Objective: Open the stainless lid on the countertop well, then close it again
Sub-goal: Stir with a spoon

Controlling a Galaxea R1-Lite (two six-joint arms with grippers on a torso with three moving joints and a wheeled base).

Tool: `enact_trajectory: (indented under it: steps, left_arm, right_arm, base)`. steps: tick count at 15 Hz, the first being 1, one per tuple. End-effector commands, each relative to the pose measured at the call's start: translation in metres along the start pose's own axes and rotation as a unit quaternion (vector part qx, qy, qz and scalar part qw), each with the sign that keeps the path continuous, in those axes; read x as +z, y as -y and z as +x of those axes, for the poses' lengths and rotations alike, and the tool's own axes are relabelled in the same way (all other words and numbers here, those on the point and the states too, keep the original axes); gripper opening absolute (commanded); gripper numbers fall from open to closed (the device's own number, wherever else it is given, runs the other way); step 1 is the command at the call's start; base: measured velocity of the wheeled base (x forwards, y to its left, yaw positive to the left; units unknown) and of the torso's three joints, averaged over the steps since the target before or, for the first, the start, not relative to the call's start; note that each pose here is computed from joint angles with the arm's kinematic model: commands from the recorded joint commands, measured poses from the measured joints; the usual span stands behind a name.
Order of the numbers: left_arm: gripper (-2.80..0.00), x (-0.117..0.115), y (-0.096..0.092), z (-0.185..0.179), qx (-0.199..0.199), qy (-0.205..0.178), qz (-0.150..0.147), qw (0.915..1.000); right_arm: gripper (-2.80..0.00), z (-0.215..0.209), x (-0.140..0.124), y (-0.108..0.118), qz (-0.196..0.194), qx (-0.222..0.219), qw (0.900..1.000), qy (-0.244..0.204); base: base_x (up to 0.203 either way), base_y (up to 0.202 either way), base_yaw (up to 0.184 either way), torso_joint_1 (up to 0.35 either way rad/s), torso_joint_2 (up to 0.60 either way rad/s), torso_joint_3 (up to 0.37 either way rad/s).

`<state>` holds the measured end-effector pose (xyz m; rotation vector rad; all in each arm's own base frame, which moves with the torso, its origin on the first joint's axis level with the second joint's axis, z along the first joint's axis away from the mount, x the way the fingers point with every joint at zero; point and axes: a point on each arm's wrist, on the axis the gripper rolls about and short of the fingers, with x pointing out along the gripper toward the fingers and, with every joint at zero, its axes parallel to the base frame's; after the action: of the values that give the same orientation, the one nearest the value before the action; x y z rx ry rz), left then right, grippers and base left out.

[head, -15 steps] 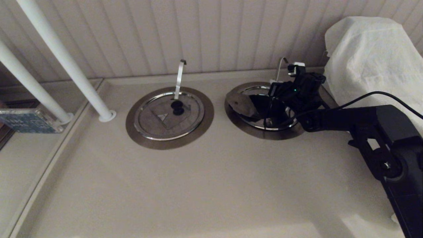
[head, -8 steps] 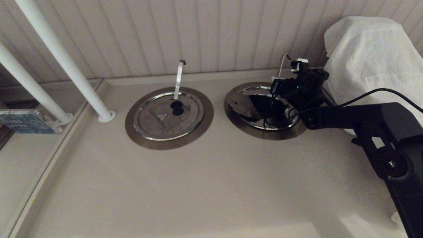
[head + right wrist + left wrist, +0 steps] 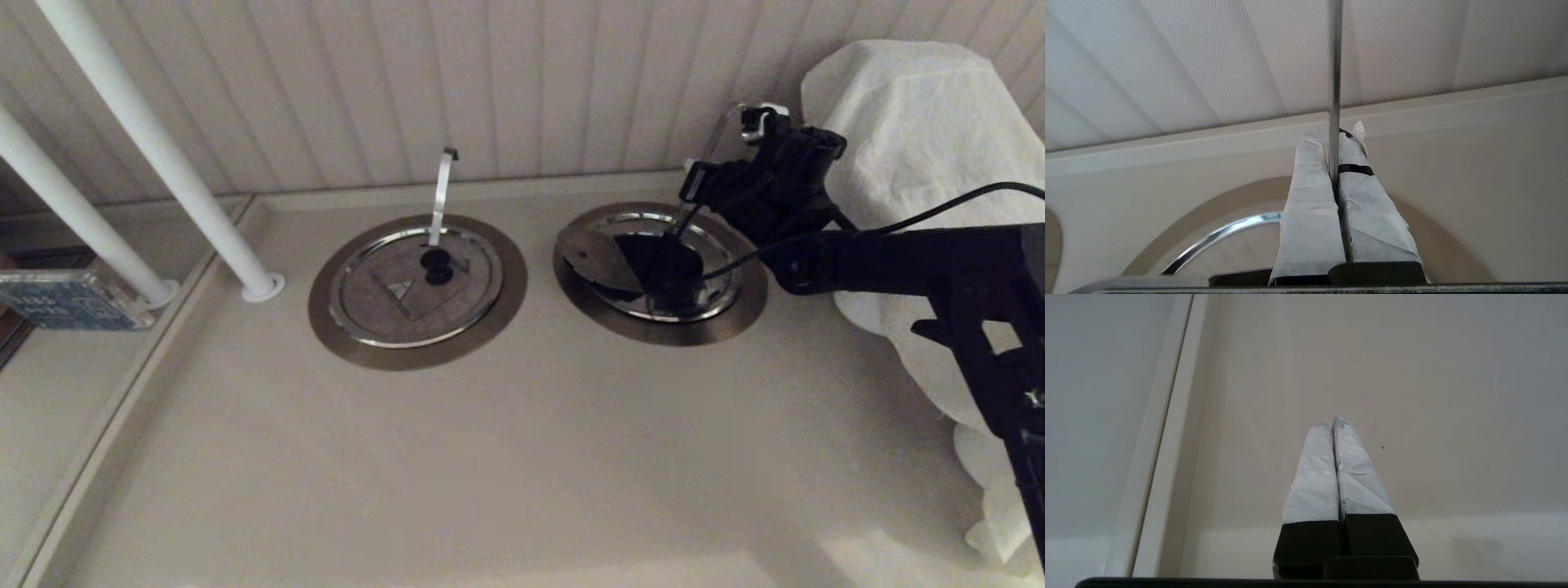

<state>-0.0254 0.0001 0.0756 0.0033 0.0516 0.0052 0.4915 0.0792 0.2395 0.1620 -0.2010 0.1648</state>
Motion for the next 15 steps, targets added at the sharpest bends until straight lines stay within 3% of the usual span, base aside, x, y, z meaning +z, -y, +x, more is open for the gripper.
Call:
enact_trajectory:
  steps: [1, 8, 15]
  left_arm:
    - [-2.8, 0.0, 0.0, 0.0, 0.0, 0.0, 0.0, 1.0]
    - [-2.8, 0.0, 0.0, 0.0, 0.0, 0.0, 0.0, 1.0]
    - [-2.8, 0.0, 0.0, 0.0, 0.0, 0.0, 0.0, 1.0]
  right_arm:
    - [-2.8, -0.007, 0.018, -0.003, 0.0, 0.002, 1.0, 0.005]
    - [-2.8, -0.016, 0.025, -0.006, -0.002, 0.01, 1.0, -0.007]
    - [-2.8, -0.033, 0.022, -0.016, 0.001, 0.071, 0.996, -0.046]
  base:
    - [0.0, 0.0, 0.0, 0.0, 0.0, 0.0]
    - [0.0, 0.0, 0.0, 0.0, 0.0, 0.0]
    - [0.0, 0.0, 0.0, 0.0, 0.0, 0.0]
